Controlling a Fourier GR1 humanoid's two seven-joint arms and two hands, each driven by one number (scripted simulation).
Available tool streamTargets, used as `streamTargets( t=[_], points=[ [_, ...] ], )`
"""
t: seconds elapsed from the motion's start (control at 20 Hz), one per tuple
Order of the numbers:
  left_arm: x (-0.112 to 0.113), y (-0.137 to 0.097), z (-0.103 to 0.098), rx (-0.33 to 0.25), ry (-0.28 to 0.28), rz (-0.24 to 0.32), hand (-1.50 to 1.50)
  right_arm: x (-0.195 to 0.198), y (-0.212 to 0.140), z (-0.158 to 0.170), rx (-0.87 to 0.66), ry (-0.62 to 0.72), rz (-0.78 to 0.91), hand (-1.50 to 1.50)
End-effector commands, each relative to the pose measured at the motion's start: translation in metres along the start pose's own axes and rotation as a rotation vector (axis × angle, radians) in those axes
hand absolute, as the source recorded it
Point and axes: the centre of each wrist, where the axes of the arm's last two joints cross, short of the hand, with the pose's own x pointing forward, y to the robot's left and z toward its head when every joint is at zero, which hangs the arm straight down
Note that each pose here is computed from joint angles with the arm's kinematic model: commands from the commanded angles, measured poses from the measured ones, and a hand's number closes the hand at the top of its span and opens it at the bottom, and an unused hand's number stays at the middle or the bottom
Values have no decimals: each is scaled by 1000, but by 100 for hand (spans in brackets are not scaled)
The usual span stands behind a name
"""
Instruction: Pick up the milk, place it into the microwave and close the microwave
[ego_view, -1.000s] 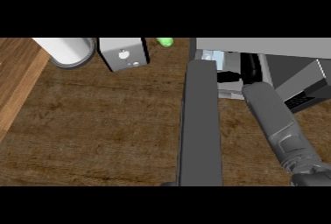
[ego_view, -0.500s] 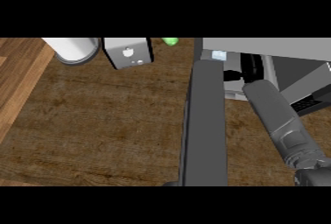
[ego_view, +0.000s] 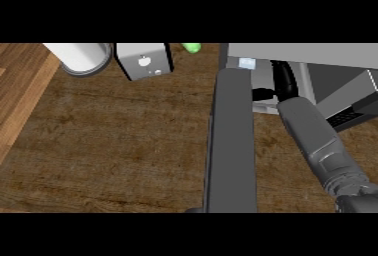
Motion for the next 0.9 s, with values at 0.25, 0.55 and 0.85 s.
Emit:
streamTargets(
  t=[0.25,0.55,0.85],
  points=[
    [-6,-28,-4,-57,20,36,-150,-17,6,22,46,-39,-222,-150],
    [-16,-45,-14,-115,17,48,-150,-29,4,35,89,-31,-300,-150],
    [-19,-73,-32,-166,17,41,-150,-45,18,67,118,-22,-379,-150]
  ],
)
